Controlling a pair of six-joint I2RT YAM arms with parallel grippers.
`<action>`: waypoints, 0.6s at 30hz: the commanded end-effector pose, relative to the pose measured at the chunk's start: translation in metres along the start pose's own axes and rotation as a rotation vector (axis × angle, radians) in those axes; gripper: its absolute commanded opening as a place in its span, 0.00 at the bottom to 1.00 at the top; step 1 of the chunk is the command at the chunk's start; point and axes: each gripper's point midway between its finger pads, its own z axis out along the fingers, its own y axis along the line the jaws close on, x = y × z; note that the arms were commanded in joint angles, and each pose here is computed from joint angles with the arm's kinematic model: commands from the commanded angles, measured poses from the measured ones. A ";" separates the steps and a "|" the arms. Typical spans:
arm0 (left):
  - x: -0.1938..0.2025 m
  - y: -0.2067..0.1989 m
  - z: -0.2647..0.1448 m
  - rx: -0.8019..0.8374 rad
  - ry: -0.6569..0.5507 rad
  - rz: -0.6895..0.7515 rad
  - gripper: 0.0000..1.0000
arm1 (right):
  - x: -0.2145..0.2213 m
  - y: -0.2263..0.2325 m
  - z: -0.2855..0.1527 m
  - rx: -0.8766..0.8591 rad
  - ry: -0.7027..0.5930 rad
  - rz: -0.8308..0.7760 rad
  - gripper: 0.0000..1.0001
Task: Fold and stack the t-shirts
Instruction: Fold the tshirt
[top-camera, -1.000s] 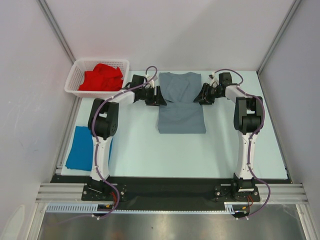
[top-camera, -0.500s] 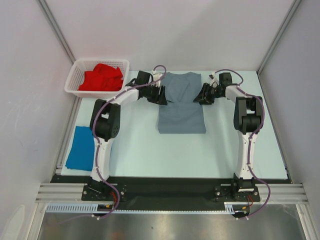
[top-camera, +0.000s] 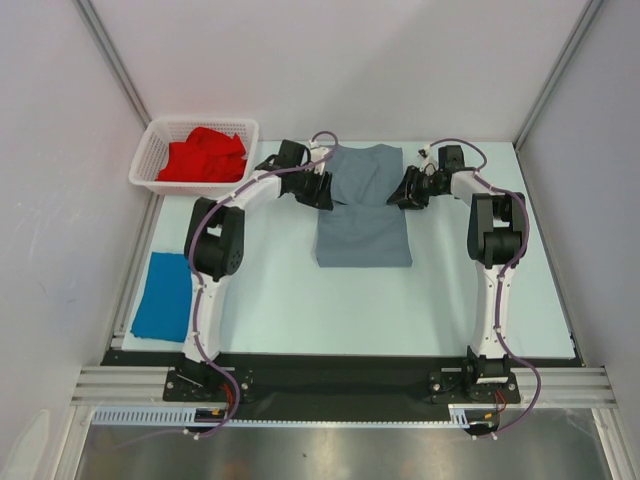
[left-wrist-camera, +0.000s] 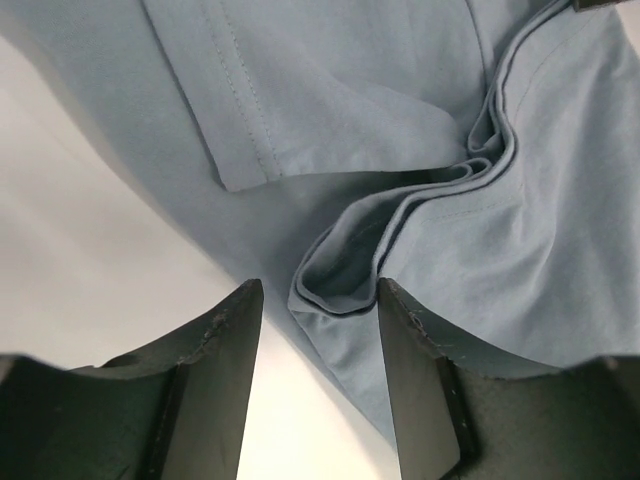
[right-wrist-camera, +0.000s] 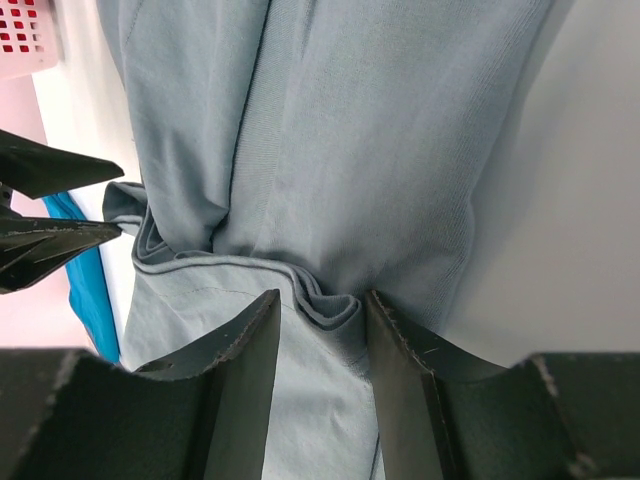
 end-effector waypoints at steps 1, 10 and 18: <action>-0.011 0.002 -0.001 -0.011 -0.012 0.065 0.56 | -0.003 -0.008 0.007 0.015 -0.006 -0.009 0.45; -0.018 -0.022 -0.025 0.048 -0.089 0.099 0.66 | 0.000 -0.011 0.008 0.018 0.003 -0.002 0.45; -0.016 -0.026 -0.017 0.101 -0.068 0.108 0.66 | -0.001 -0.011 0.008 0.016 0.002 0.000 0.45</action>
